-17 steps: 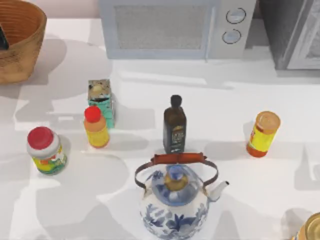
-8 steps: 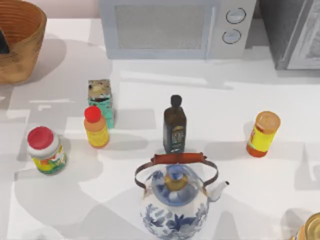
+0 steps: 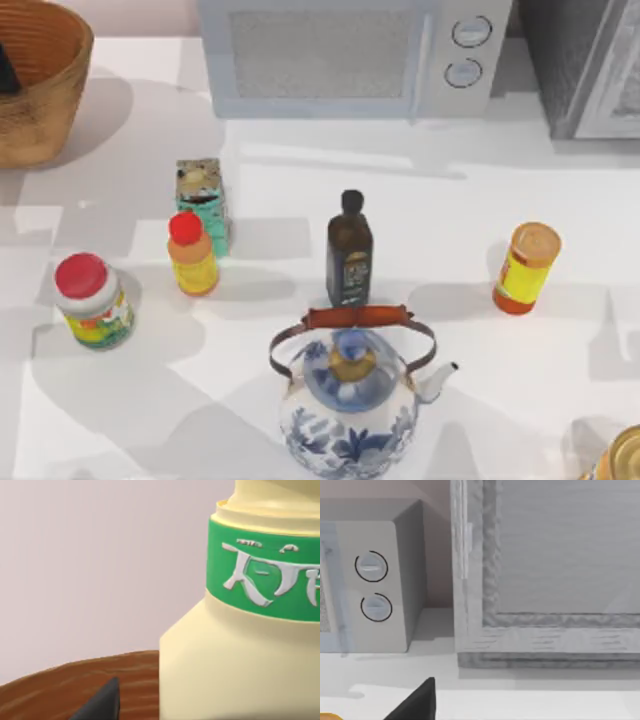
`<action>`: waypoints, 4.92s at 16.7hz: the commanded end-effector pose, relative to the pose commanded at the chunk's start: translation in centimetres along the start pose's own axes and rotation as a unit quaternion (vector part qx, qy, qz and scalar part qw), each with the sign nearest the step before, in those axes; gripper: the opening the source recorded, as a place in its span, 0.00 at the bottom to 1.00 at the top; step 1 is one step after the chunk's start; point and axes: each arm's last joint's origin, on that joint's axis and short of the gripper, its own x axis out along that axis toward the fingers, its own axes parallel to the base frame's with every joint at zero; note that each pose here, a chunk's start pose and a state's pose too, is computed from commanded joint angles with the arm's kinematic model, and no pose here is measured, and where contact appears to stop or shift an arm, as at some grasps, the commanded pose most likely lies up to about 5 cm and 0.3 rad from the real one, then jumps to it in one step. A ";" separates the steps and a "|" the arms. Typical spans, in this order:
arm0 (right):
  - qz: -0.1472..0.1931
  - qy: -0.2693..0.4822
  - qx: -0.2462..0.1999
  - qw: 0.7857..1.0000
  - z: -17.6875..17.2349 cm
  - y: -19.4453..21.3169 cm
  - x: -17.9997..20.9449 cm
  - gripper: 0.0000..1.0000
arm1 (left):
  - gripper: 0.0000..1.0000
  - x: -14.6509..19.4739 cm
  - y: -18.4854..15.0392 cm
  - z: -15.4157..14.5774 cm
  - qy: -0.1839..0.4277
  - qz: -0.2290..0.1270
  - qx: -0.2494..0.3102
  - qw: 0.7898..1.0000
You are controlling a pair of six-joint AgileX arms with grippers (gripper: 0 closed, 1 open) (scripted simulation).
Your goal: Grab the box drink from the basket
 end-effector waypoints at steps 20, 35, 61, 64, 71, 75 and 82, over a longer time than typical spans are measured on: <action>0.000 0.000 0.000 1.000 0.0 0.0 0.0 1.00 | 0.25 3.4 0.1 -0.1 0.000 0.000 0.000 1.000; 0.000 0.000 0.000 1.000 0.0 0.0 0.0 1.00 | 0.00 3.3 0.4 1.2 -0.004 0.004 0.001 1.000; 0.000 0.000 0.000 1.000 0.0 0.0 0.0 1.00 | 0.00 -1.3 -1.6 16.7 0.017 0.006 -0.006 1.000; 0.000 0.000 0.000 1.000 0.0 0.0 0.0 1.00 | 0.00 -6.7 -3.6 18.8 0.007 0.007 -0.003 1.000; 0.000 0.000 0.000 1.000 0.0 0.0 0.0 1.00 | 0.00 -23.0 -8.0 17.5 -0.037 0.006 0.005 0.999; 0.000 0.000 0.000 1.000 0.0 0.0 0.0 1.00 | 0.00 -28.6 -9.1 11.4 -0.040 0.006 0.004 0.999; 0.000 0.000 0.000 1.000 0.0 0.0 0.0 1.00 | 0.00 -30.2 -9.5 3.1 -0.004 0.007 0.003 1.000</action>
